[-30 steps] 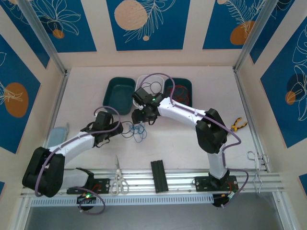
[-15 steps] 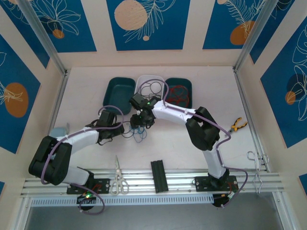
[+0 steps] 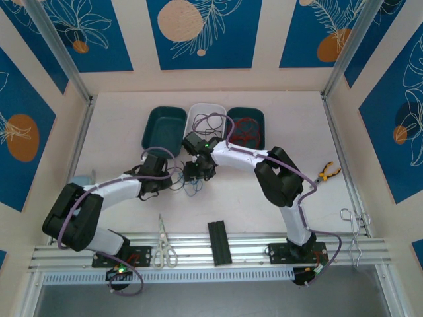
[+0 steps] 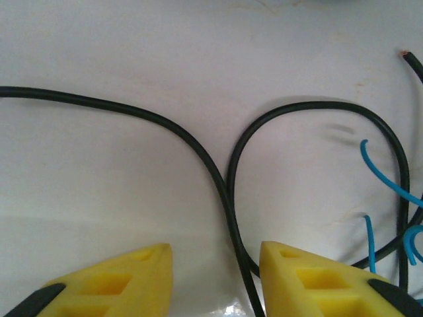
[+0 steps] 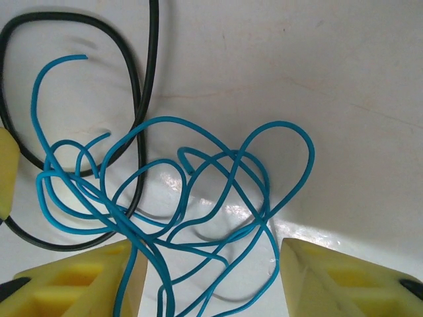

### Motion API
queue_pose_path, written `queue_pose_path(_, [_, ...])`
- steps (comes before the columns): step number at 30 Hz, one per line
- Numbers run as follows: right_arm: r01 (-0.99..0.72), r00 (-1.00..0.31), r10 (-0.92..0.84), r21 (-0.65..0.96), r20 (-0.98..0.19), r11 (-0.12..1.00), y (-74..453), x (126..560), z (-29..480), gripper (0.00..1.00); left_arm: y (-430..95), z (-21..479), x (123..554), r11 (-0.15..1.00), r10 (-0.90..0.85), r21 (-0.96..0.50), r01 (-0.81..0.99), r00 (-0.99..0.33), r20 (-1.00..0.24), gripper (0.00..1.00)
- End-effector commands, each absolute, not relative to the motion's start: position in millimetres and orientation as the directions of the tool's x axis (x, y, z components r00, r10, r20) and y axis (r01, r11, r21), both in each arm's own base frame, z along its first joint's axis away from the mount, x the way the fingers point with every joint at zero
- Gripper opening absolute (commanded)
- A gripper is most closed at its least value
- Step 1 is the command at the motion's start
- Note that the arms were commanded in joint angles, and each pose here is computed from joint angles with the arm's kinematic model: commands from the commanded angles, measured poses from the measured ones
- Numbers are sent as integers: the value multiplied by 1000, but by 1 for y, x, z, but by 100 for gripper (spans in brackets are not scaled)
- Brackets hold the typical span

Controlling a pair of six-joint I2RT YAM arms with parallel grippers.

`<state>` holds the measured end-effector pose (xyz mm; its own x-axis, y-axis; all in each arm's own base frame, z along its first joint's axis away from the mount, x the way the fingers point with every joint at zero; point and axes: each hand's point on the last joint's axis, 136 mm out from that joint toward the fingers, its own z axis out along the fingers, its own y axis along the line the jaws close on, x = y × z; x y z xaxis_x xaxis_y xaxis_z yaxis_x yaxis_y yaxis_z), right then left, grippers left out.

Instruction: Untangle the cables

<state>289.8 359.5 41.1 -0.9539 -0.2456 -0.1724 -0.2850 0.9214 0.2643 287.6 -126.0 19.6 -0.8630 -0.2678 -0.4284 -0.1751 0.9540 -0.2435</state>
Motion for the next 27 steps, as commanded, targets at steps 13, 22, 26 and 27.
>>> queue_pose_path(13, [-217,-970,-183,231,-161,948,330,286,53,49,-144,16,281,952,-234,-279,-126,-887,-399,8])
queue_pose_path(22, [-181,-974,-154,160,-169,970,305,288,53,37,-118,58,282,978,-184,-182,-101,-829,-528,0])
queue_pose_path(26, [-172,-975,-146,152,-168,973,301,289,51,31,-108,89,279,983,-161,-166,-75,-784,-599,0])
queue_pose_path(27, [-170,-975,-145,151,-169,974,301,290,51,29,-106,97,278,984,-159,-167,-69,-770,-618,0])
